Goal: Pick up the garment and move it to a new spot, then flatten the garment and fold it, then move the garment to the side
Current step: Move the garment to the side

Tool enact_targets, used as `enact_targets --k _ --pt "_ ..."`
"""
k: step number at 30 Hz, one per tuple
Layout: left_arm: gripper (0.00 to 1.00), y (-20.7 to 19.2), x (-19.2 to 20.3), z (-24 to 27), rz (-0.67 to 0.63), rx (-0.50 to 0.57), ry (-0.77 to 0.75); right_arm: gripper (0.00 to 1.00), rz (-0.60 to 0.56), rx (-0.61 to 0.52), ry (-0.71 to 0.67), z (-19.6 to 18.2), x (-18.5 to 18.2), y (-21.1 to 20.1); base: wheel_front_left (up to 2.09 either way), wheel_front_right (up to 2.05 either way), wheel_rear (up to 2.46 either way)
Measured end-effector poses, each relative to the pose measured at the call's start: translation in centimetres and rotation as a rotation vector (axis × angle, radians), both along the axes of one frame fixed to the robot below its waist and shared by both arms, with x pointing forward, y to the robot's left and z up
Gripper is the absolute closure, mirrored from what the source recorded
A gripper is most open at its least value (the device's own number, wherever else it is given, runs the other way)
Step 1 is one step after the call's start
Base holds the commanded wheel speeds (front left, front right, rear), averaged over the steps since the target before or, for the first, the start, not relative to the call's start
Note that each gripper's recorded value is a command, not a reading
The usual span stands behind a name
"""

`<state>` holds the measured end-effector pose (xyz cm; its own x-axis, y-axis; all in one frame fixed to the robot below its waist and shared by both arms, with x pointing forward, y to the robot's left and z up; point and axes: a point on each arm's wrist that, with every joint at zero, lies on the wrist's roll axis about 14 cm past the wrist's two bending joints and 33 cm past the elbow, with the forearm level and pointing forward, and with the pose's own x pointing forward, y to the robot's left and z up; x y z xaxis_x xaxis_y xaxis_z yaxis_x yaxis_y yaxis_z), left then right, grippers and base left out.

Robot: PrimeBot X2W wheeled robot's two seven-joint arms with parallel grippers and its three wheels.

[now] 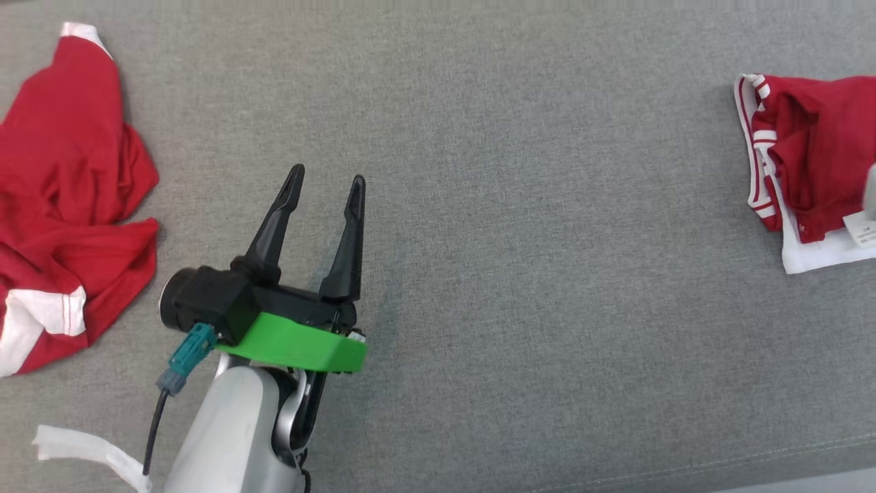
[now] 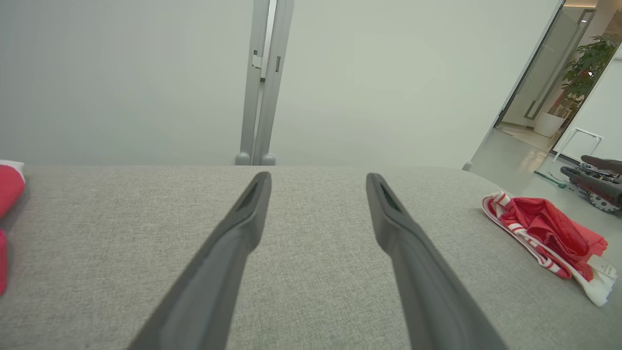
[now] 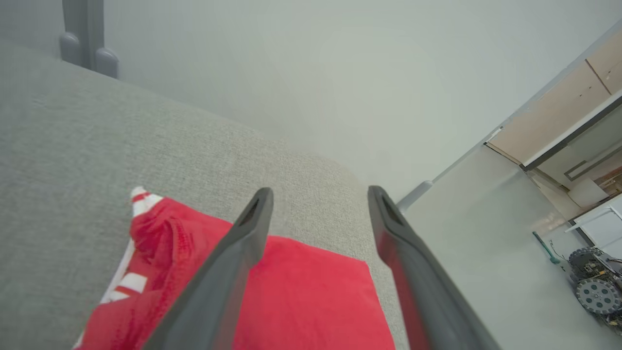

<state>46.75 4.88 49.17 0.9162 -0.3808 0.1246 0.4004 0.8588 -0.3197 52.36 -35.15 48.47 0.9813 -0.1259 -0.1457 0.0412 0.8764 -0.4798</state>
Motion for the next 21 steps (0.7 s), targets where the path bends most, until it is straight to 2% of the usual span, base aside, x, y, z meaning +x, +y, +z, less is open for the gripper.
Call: enact_targets --k 7,14,21 --pt "0.0 2.0 -2.1 2.3 0.068 -0.011 -0.028 0.0 0.142 0.149 -0.154 3.8 -0.6 7.4 0.0 0.0 0.0" --pt "0.0 4.6 -4.6 3.8 0.147 -0.015 -0.046 0.0 0.271 0.311 -0.278 6.6 -3.6 14.4 0.0 0.0 0.0" --pt "0.0 6.5 -7.3 4.3 0.203 -0.01 -0.051 0.0 0.29 0.497 -0.356 7.7 -7.5 18.5 0.0 0.0 0.0"
